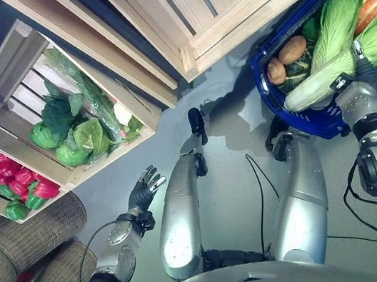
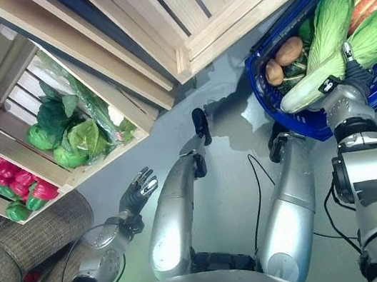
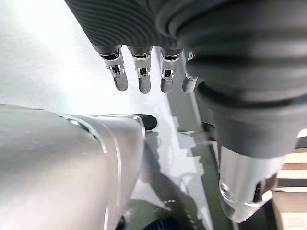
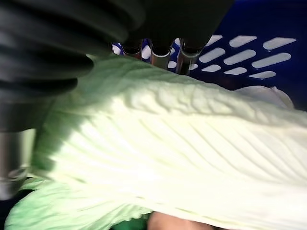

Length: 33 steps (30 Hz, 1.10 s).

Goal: Pick up fruits and vegetables into the basket

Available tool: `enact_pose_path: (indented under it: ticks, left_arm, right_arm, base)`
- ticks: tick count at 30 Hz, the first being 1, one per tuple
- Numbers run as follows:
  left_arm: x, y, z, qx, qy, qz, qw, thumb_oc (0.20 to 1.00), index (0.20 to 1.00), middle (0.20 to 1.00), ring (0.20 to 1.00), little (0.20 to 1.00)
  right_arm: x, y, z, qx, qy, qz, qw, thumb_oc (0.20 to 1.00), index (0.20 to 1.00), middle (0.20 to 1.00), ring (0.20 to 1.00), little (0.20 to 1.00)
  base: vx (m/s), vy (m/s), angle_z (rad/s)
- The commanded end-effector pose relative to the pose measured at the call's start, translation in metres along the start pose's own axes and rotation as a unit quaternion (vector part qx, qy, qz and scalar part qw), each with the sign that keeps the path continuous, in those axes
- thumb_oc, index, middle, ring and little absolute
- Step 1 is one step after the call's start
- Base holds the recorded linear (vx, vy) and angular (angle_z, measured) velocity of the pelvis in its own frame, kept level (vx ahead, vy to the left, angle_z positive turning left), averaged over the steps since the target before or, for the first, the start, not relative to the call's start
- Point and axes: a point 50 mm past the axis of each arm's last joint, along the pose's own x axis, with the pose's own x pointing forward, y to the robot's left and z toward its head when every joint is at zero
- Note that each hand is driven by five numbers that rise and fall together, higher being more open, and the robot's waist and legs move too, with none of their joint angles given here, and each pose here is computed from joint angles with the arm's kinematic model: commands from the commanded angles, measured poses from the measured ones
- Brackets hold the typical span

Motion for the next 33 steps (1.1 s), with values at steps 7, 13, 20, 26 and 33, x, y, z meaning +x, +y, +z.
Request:
enact_pose_path:
  ticks: [7, 13, 20, 26, 33]
  left_arm:
    - [-0.007, 0.012, -0.022, 0.010, 0.006, 0.071, 0.997, 1.000, 1.000, 1.000, 1.000, 1.000]
    - [-0.014, 0.034, -0.019, 0.014, -0.009, 0.129, 0.991, 1.000, 1.000, 1.000, 1.000, 1.000]
    - [-0.036, 0.053, -0.051, 0.005, 0.038, 0.163, 0.986, 1.000, 1.000, 1.000, 1.000, 1.000]
    - [-0.048, 0.055, -0.072, 0.009, 0.080, 0.158, 0.984, 1.000, 1.000, 1.000, 1.000, 1.000]
    - [-0.041, 0.054, -0.079, 0.035, 0.138, 0.103, 0.984, 1.000, 1.000, 1.000, 1.000, 1.000]
  right_arm:
    - [-0.026, -0.031, -0.005, 0.072, -0.162, 0.014, 0.984, 1.000, 1.000, 1.000, 1.000, 1.000]
    - [-0.058, -0.039, -0.030, 0.066, -0.193, 0.054, 0.977, 1.000, 1.000, 1.000, 1.000, 1.000]
    - [-0.092, -0.044, -0.063, -0.033, -0.191, 0.142, 0.971, 1.000, 1.000, 1.000, 1.000, 1.000]
    - [-0.109, -0.045, -0.105, -0.147, -0.105, 0.253, 0.950, 1.000, 1.000, 1.000, 1.000, 1.000]
    - [-0.148, -0.073, -0.219, -0.278, 0.225, 0.397, 0.845, 1.000, 1.000, 1.000, 1.000, 1.000]
  base:
    - [-0.06, 0.024, -0.12]
    - [-0.01, -0.015, -0.10]
    - [0.09, -0.006, -0.12]
    - [0.11, 0.058, -0.03]
    - [0.03, 0.038, 0.04]
